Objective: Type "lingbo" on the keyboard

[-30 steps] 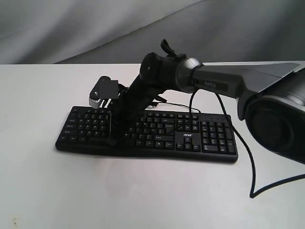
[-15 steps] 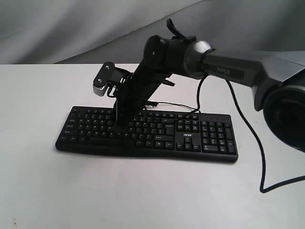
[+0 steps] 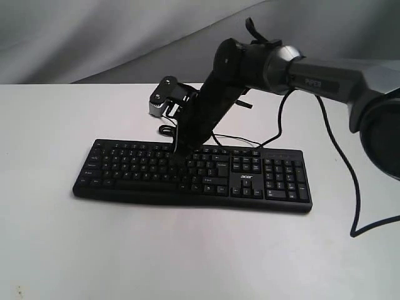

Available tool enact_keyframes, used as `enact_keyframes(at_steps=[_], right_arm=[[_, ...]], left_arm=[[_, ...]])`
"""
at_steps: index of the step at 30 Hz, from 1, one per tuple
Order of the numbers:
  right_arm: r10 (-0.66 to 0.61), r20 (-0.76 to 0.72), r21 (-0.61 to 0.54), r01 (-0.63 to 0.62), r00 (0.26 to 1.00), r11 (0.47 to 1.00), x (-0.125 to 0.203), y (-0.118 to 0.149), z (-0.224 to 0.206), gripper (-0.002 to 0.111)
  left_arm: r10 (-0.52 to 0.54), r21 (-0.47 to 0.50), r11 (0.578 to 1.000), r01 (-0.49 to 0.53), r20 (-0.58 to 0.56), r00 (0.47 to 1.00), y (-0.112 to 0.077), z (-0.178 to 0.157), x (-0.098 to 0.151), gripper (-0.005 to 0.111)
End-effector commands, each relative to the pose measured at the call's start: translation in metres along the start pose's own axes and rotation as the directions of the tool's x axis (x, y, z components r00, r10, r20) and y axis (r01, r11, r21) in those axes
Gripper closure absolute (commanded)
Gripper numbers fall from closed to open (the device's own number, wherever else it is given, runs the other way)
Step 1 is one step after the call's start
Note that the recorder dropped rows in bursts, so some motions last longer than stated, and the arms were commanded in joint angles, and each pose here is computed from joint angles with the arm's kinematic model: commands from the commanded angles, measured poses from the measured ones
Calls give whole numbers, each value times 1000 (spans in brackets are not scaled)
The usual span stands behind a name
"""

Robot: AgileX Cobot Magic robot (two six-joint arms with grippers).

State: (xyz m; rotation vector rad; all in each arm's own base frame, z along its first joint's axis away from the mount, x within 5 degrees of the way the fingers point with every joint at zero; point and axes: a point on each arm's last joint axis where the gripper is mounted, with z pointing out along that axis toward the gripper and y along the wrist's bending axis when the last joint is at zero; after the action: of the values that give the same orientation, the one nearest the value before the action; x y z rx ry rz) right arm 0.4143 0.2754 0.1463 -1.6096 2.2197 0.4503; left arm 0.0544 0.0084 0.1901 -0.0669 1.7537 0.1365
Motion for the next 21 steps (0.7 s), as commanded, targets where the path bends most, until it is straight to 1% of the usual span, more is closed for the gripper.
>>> enact_keyframes(at_steps=[1, 21], right_arm=[[16, 1, -4, -16, 1000, 1000, 3, -1, -2, 108], [26, -13, -11, -26, 1000, 1000, 9, -3, 13, 108]], left_arm=[[-6, 0, 1000, 6, 4, 1000, 0, 0, 1, 106], [-6, 0, 1000, 6, 4, 1000, 0, 0, 1, 106]])
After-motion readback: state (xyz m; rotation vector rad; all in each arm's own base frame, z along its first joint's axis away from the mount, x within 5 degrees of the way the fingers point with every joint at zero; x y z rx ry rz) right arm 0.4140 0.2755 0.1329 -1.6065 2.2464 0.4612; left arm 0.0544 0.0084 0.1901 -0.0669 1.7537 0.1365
